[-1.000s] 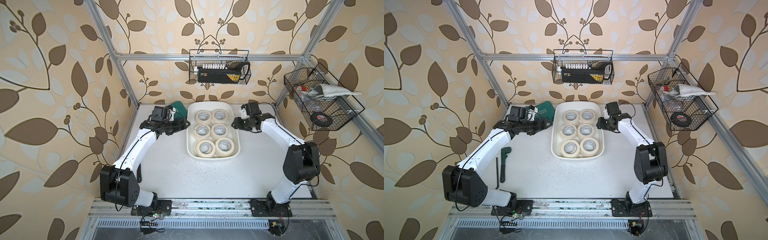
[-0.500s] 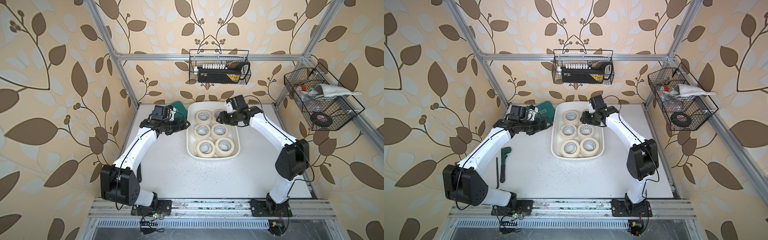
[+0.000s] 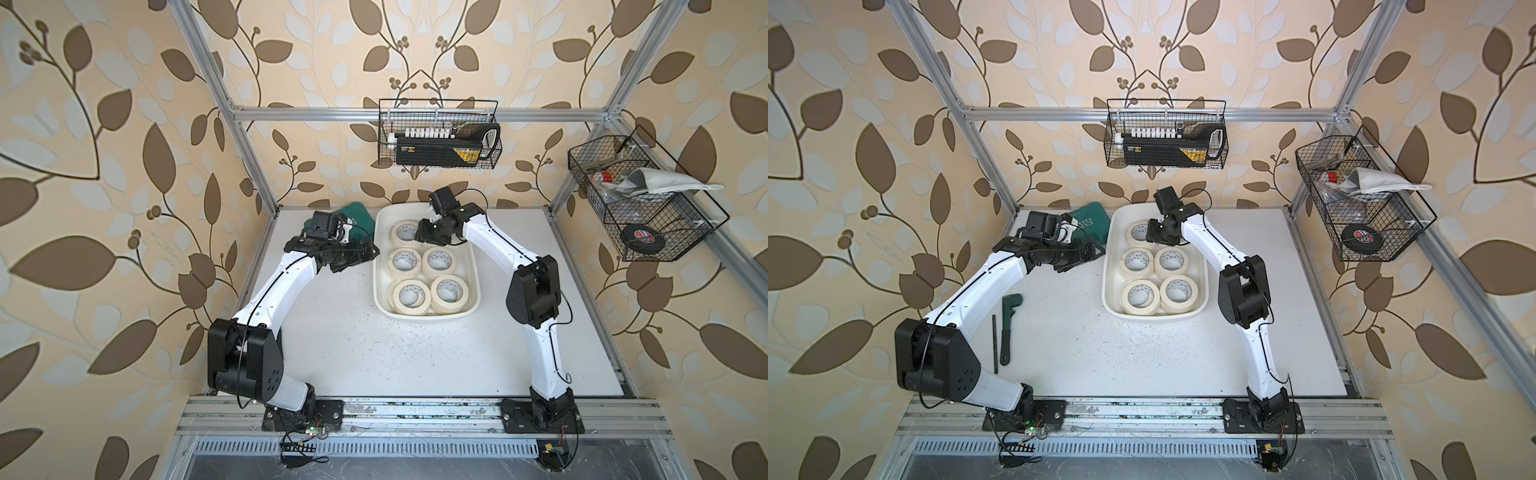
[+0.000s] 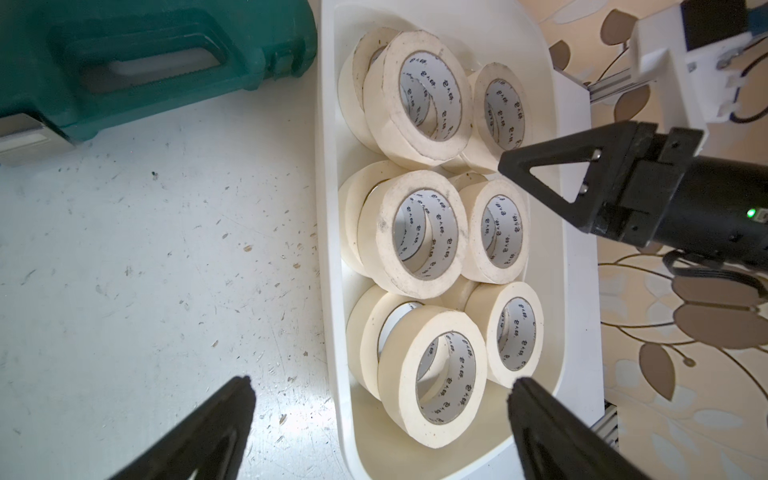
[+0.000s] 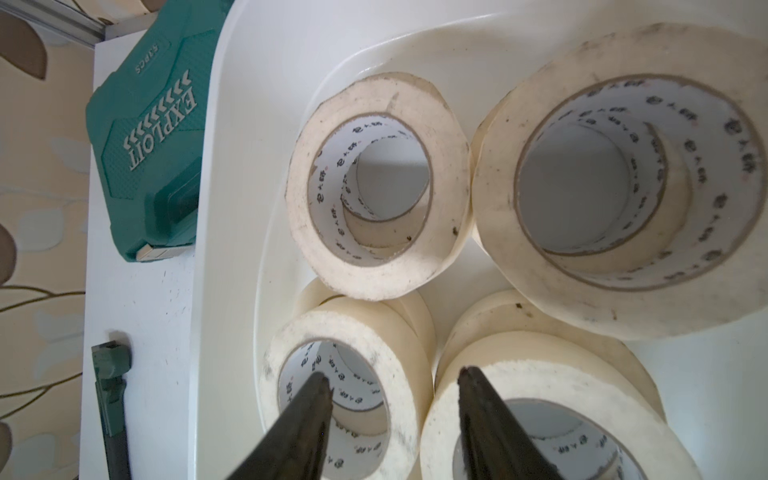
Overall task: Take out the art tape in the storage box
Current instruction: Pick up the art tape from the storage box.
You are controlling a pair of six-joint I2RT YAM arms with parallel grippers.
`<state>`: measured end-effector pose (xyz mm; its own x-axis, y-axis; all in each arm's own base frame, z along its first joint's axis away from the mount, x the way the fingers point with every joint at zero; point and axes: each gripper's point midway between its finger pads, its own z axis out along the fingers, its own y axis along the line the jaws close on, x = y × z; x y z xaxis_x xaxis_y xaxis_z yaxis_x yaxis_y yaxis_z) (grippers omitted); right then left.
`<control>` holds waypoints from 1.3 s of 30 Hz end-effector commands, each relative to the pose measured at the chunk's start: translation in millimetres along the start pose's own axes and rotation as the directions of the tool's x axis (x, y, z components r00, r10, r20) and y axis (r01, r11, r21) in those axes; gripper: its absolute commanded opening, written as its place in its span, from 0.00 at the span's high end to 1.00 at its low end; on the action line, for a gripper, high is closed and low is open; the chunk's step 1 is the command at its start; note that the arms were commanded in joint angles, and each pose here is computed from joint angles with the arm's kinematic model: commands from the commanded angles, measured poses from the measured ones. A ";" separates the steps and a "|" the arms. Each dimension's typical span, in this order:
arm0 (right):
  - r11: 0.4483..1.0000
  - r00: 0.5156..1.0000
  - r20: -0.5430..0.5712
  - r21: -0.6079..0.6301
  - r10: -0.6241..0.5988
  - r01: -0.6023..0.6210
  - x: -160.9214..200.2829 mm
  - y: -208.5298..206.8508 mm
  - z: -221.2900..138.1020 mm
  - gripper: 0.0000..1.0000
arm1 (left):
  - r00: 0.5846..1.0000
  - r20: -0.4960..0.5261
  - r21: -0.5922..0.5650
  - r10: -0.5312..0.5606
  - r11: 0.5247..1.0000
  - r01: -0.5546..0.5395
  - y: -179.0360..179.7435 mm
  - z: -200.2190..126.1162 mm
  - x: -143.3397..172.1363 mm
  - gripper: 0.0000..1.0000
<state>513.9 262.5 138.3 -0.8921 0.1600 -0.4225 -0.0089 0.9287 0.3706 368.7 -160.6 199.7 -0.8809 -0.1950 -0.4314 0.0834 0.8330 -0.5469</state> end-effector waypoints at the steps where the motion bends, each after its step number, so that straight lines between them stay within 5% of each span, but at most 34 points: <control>1: 0.997 0.998 0.011 0.039 0.068 -0.068 -4.8 -5.2 13.4 0.49 | 0.999 0.031 0.009 0.012 1.000 -0.012 -7.9 -9.4 -9.7 0.01; 30: 0.956 0.955 0.055 0.017 0.293 -0.294 -12.8 -12.6 81.0 0.45 | 0.999 0.042 -0.036 0.033 0.999 -0.032 1.2 -14.6 -4.9 0.01; 39: 0.954 0.954 0.078 0.052 0.290 -0.295 -13.7 -23.3 77.9 0.65 | 0.999 0.036 -0.031 0.033 0.999 -0.032 0.6 -14.7 -3.5 0.01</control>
<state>556.4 273.2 82.4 -0.8313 0.4401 -0.3394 0.2598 0.8476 0.4627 367.5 -154.9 195.8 -0.8816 -0.1962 -0.4293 0.0645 0.8509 -0.5214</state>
